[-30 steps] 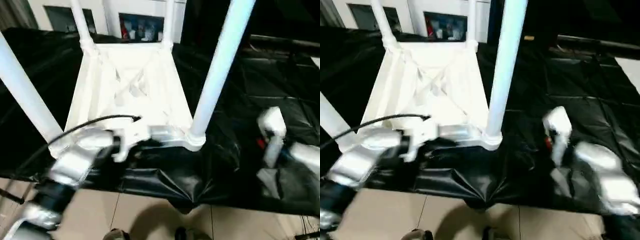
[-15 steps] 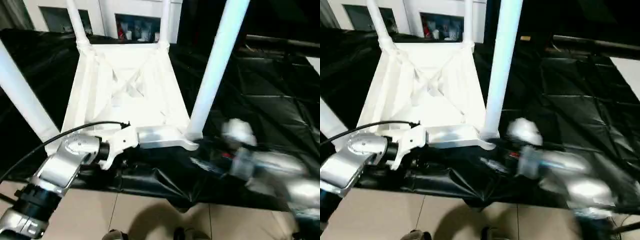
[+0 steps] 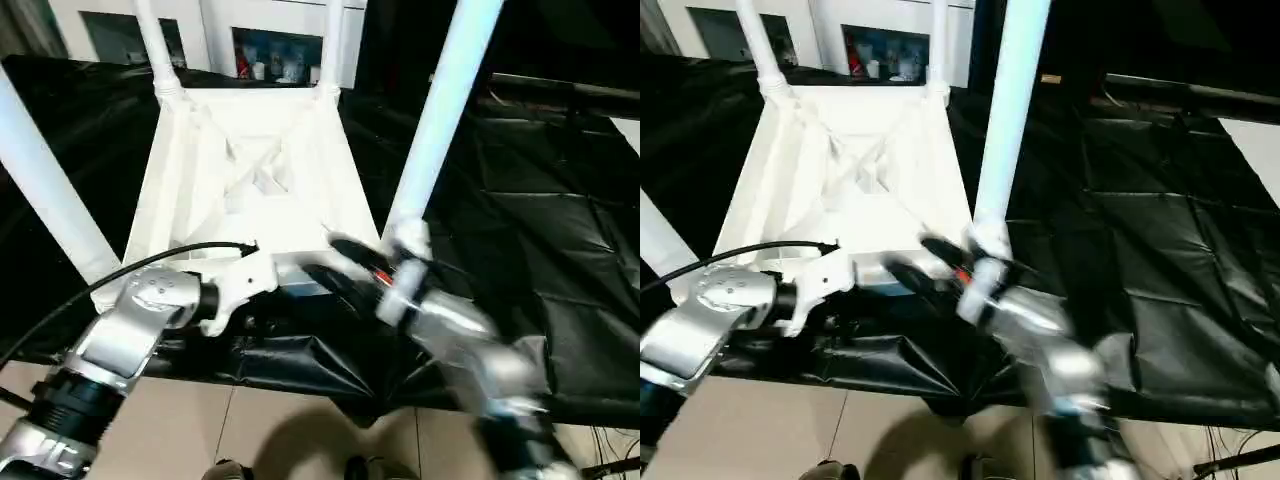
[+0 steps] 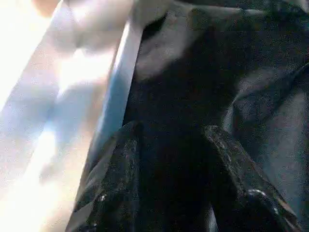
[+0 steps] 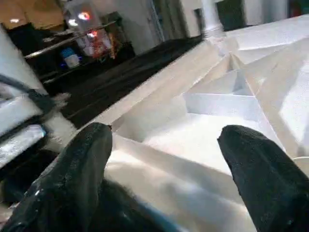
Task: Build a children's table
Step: Rotate leg to tighten, then rotate table base
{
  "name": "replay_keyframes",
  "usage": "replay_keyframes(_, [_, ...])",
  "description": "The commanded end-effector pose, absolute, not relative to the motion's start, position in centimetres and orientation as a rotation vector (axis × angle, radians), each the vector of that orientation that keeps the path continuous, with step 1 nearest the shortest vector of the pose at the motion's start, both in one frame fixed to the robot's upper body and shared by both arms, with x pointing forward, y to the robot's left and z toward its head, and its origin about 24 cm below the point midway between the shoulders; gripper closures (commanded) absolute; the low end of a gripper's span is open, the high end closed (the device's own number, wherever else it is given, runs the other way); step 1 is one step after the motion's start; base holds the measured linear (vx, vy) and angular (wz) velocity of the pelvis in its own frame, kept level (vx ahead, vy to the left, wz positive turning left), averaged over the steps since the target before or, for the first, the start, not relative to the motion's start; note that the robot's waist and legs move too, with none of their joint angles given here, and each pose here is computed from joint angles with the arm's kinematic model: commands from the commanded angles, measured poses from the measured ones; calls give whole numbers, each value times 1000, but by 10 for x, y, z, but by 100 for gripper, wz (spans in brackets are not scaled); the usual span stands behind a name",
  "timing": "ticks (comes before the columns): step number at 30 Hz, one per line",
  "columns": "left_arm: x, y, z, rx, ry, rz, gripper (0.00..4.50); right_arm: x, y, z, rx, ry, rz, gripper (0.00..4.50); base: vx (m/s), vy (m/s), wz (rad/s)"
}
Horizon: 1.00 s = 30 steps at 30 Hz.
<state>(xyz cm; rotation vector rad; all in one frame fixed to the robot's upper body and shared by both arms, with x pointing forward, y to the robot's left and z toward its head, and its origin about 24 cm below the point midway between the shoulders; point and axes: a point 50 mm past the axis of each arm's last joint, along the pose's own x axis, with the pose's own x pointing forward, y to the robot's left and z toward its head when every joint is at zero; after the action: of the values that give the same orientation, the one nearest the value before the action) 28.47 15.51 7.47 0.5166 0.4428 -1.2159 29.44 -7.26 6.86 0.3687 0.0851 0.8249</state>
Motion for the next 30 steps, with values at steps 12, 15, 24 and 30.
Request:
replay_keyframes(12, [290, 157, 70, 653, 384, -1163, 245, 328, -135, 60, 443, 59, 212, 60, 0, 0, 0])
replay_keyframes(15, [291, 157, 70, 689, 369, -1169, 245, 331, -142, 60, 431, 52, 151, 60, 0, 0, 0])
replay_keyframes(24, [294, 159, 73, 802, 271, -1173, 245, 336, -163, 60, 414, 22, 10, 60, 0, 0, 0])
replay_keyframes(30, [291, 162, 81, 741, 197, -1198, 245, 336, -172, 61, 398, 6, -25, 60, 0, 0, 0])
